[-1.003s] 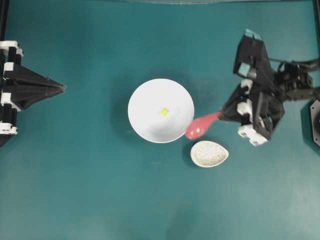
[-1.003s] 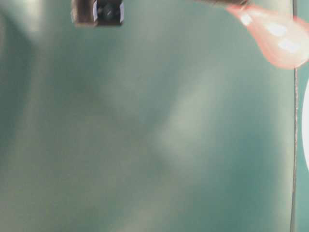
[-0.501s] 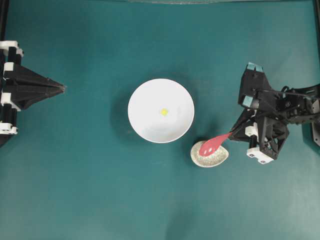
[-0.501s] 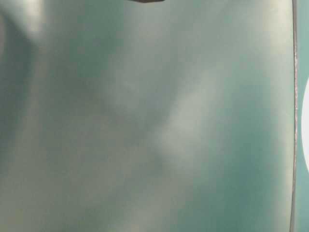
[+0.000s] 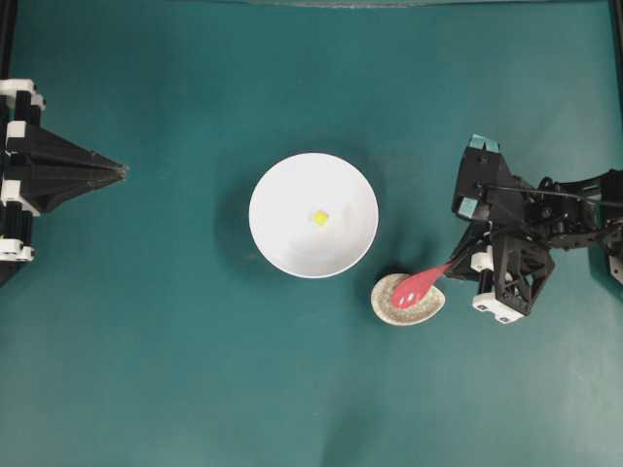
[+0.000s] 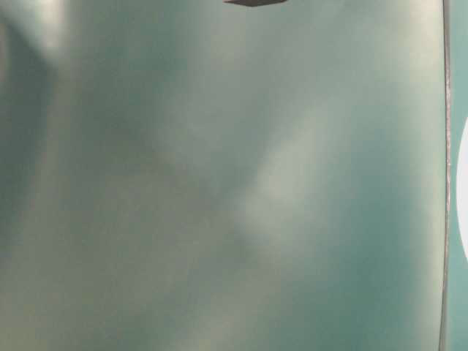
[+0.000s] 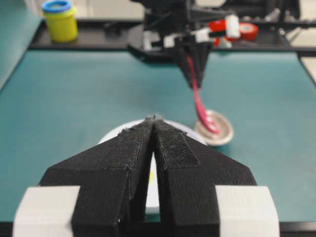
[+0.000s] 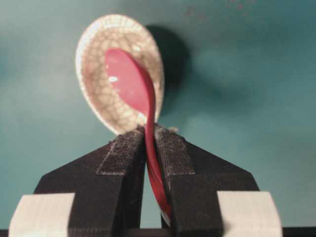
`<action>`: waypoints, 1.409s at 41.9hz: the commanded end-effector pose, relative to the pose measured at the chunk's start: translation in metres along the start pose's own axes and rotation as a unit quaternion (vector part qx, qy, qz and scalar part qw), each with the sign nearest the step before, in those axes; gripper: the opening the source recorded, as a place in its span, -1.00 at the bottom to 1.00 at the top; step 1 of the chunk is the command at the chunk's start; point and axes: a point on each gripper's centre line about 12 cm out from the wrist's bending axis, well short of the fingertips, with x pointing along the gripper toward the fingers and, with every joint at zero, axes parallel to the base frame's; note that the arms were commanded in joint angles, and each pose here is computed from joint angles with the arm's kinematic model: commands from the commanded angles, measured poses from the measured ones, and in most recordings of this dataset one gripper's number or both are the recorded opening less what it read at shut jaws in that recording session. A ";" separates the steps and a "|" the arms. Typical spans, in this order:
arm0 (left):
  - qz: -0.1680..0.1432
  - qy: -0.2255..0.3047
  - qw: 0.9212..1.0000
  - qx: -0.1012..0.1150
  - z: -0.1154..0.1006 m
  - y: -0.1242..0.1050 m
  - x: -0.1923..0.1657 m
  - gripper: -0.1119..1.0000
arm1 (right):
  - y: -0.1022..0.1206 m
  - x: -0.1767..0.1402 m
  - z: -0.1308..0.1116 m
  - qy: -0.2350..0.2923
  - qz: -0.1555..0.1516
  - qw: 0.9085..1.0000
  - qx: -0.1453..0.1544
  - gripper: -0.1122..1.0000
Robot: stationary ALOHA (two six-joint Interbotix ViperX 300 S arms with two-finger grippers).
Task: Scoop the yellow hexagonal prism block from the bowl with a spoon using the right arm.
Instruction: 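Carry the spoon back and lower it onto the spoon rest, then open the right gripper to release the spoon and back away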
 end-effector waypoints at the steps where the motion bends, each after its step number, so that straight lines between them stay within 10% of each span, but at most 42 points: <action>1: 0.001 -0.010 1.000 0.002 0.006 0.000 0.001 -0.80 | 0.006 -0.004 0.008 -0.015 0.009 1.000 -0.001 -0.66; 24: 0.001 -0.011 1.000 0.001 0.006 0.000 0.001 -0.80 | 0.006 -0.004 0.009 -0.019 0.007 1.000 -0.008 0.16; 59: 0.001 -0.012 1.000 0.001 0.007 0.000 0.001 -0.80 | 0.003 -0.032 0.005 0.059 -0.041 0.993 -0.095 0.18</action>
